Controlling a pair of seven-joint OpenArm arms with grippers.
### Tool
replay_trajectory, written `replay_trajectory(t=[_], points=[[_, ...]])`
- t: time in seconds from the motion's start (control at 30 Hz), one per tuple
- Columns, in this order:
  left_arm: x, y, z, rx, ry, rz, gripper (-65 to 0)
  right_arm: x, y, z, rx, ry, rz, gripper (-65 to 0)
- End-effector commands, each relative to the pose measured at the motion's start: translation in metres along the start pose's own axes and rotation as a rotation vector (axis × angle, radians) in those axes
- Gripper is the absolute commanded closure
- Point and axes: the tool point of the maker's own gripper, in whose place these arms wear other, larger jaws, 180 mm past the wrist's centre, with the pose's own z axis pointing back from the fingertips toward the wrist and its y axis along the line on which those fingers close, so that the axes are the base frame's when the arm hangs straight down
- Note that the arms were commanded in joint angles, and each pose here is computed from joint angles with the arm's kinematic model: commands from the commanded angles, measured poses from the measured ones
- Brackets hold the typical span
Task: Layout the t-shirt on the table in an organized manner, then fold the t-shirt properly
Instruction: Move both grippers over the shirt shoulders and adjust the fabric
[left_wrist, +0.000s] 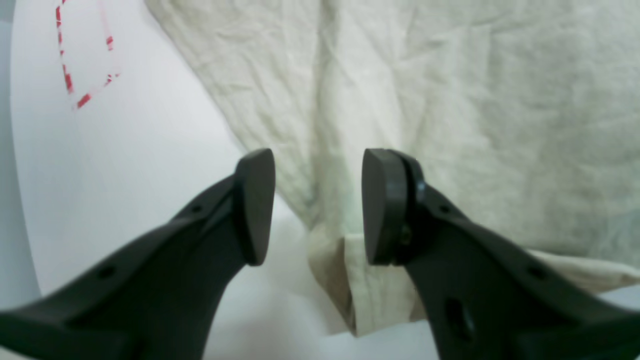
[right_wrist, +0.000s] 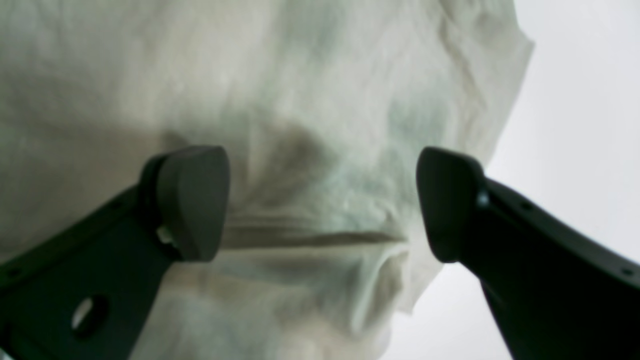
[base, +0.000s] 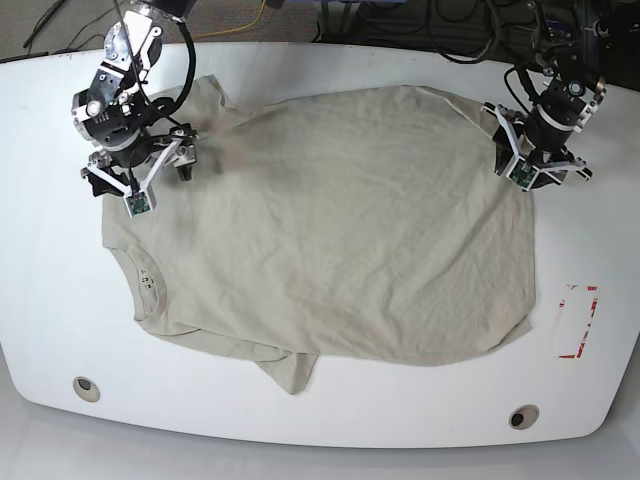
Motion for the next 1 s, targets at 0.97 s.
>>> replay_trajectory(t=[0.97], points=[[-0.036,-0.031,0.018,-0.069,0.063,0.044,-26.7,-0.037,-0.108,-0.007,-0.11,-0.05,-0.403,-56.6]])
